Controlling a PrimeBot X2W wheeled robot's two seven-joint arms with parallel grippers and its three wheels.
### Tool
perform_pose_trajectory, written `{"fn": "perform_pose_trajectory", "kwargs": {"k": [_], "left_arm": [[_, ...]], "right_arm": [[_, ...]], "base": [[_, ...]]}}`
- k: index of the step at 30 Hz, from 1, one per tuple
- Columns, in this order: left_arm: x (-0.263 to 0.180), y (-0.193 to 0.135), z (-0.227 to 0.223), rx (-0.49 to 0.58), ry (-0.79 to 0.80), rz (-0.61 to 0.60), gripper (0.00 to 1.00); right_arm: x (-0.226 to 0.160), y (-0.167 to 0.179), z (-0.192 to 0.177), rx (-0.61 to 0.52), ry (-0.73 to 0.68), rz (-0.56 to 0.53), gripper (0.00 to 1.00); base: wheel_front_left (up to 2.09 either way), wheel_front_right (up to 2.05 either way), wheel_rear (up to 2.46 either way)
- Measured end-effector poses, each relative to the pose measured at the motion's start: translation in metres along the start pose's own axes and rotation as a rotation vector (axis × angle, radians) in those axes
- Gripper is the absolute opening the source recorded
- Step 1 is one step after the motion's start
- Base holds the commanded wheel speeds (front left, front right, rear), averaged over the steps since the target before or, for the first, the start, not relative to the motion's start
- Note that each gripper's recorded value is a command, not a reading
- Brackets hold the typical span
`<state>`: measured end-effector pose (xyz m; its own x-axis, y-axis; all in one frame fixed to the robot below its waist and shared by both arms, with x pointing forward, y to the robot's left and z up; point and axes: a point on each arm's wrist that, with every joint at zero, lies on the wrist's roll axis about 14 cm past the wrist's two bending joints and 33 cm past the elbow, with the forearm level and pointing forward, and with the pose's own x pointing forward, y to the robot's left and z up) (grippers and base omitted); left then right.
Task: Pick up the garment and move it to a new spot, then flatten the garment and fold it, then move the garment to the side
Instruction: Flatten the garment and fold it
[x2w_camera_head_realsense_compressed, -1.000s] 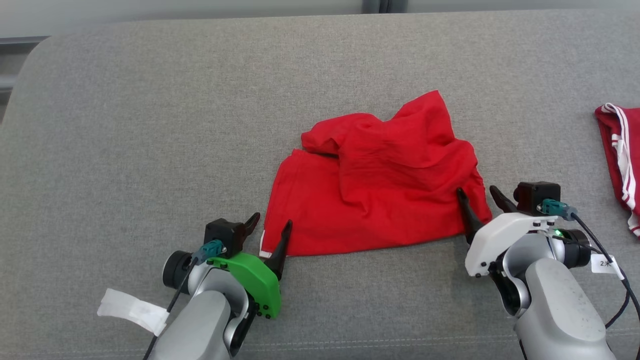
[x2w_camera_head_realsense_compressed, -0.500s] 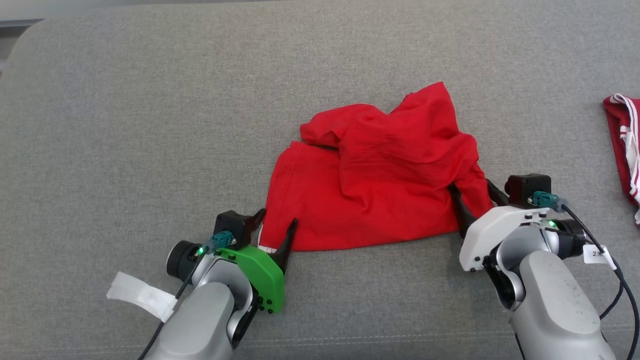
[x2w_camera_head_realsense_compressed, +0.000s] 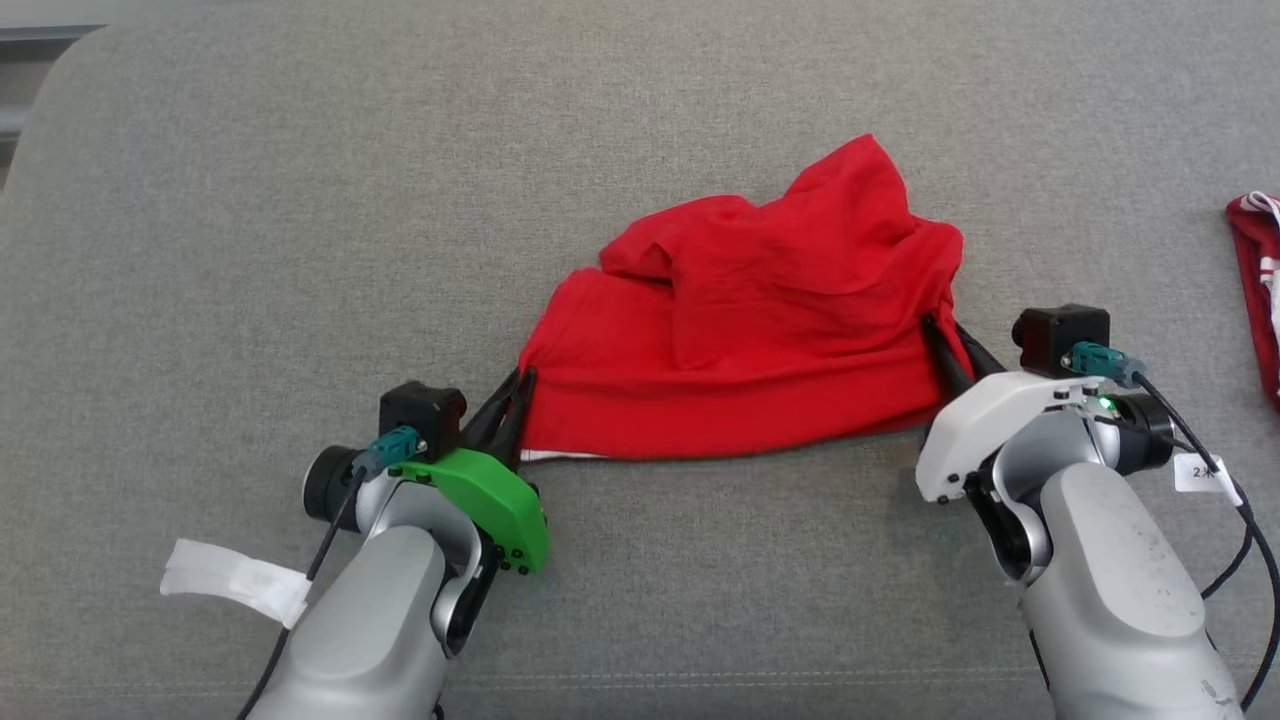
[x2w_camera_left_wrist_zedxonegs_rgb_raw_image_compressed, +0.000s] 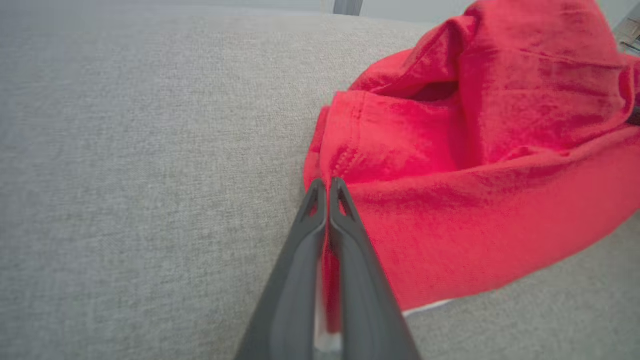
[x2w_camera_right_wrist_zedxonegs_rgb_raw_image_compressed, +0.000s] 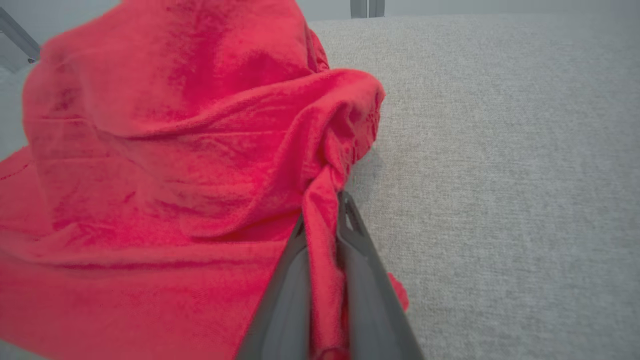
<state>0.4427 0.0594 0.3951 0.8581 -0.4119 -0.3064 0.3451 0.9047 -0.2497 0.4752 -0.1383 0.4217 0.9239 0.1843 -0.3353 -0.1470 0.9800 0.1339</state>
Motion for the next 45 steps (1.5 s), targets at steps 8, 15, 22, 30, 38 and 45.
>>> {"fn": "perform_pose_trajectory", "kwargs": {"k": [8,15,22,30,38,45], "left_arm": [[0.012,0.017,0.028,0.018,-0.053,0.027,0.00],[0.024,0.032,0.037,0.013,-0.060,0.059,0.00],[0.040,0.048,0.042,0.011,-0.059,0.090,0.00],[0.048,0.067,0.045,0.009,-0.075,0.154,1.00],[0.041,0.069,0.058,-0.007,-0.115,0.178,1.00],[0.016,0.071,0.068,-0.036,-0.175,0.215,1.00]], "right_arm": [[0.024,0.017,0.026,-0.054,0.028,0.067,0.00],[0.053,0.028,0.034,-0.099,0.099,0.113,0.00],[0.082,0.035,0.033,-0.102,0.157,0.139,0.00],[0.105,0.046,0.031,-0.107,0.149,0.162,1.00],[0.101,0.050,0.047,-0.065,0.094,0.172,1.00],[0.079,0.027,0.057,-0.055,0.063,0.138,1.00]], "base": [[0.00,0.00,0.00],[0.00,0.00,0.00],[0.00,0.00,0.00],[0.00,0.00,0.00],[0.00,0.00,0.00],[0.00,0.00,0.00]]}}
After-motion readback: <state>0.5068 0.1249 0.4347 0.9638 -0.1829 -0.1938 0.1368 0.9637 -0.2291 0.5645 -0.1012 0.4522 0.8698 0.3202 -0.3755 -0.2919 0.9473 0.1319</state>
